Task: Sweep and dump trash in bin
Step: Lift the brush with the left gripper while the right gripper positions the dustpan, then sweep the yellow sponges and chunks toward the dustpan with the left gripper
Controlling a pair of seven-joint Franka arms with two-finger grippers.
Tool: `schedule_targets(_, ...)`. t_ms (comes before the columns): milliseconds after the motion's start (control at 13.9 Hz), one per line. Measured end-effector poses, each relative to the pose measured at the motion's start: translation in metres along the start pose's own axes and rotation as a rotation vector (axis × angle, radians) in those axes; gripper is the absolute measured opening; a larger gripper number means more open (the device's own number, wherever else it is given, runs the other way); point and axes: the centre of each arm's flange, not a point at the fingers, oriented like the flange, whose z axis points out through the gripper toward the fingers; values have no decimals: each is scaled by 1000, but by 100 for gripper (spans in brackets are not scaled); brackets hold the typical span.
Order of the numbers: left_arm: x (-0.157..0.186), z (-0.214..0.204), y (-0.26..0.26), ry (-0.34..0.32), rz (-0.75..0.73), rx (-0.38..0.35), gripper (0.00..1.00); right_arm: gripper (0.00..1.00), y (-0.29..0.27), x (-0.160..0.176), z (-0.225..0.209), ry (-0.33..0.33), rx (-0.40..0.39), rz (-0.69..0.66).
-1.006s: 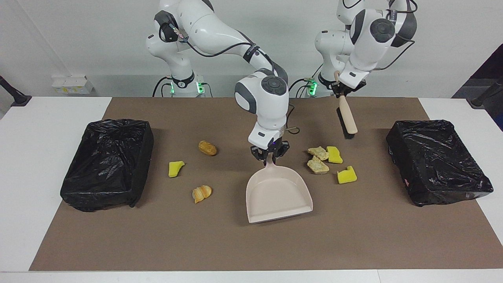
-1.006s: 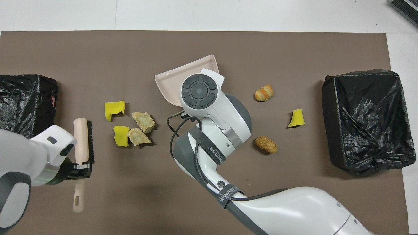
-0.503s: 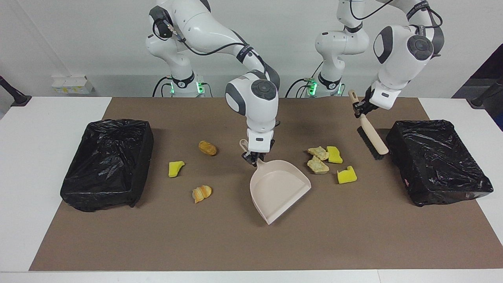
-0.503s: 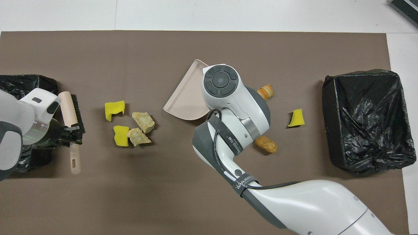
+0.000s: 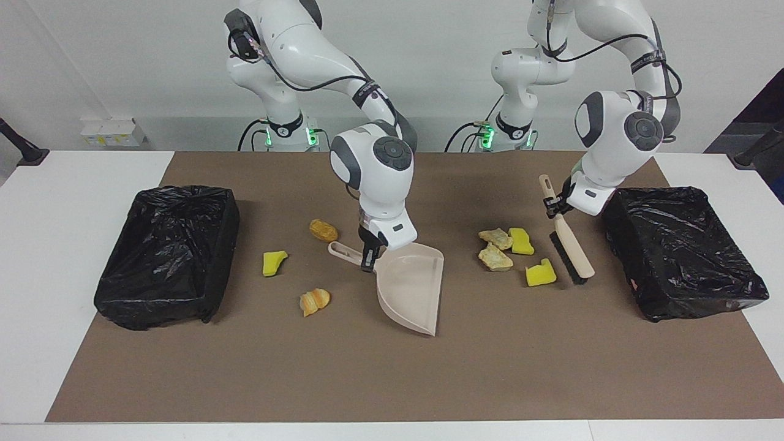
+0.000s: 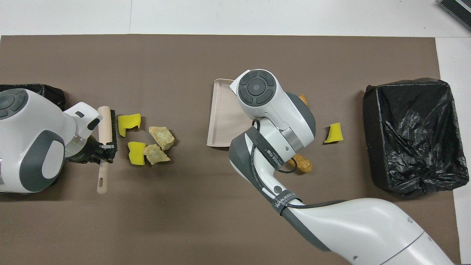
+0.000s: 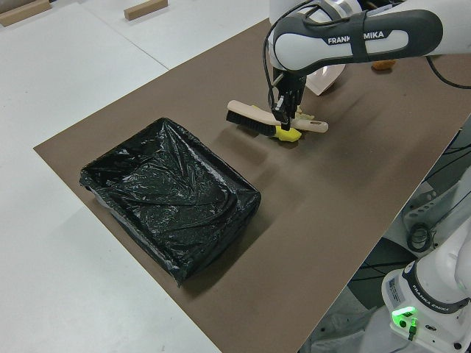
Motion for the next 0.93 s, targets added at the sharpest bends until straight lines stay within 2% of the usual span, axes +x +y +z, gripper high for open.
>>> schedule_targets(216,-4,13,13,4,58,1,26,32,-2,-1,2,-20,-7,-54)
schedule_targets(431,-12,23,45,16,75,-28,26,32,-3,2,3,-24,-22,-148)
schedule_targets(647,-23,31,78,17,74,-89,26,32,-3,6,1,-11,-43,-219)
schedule_targets(934,-53,34,151,18,78,-151,26,32,-4,9,1,-4,-50,-254)
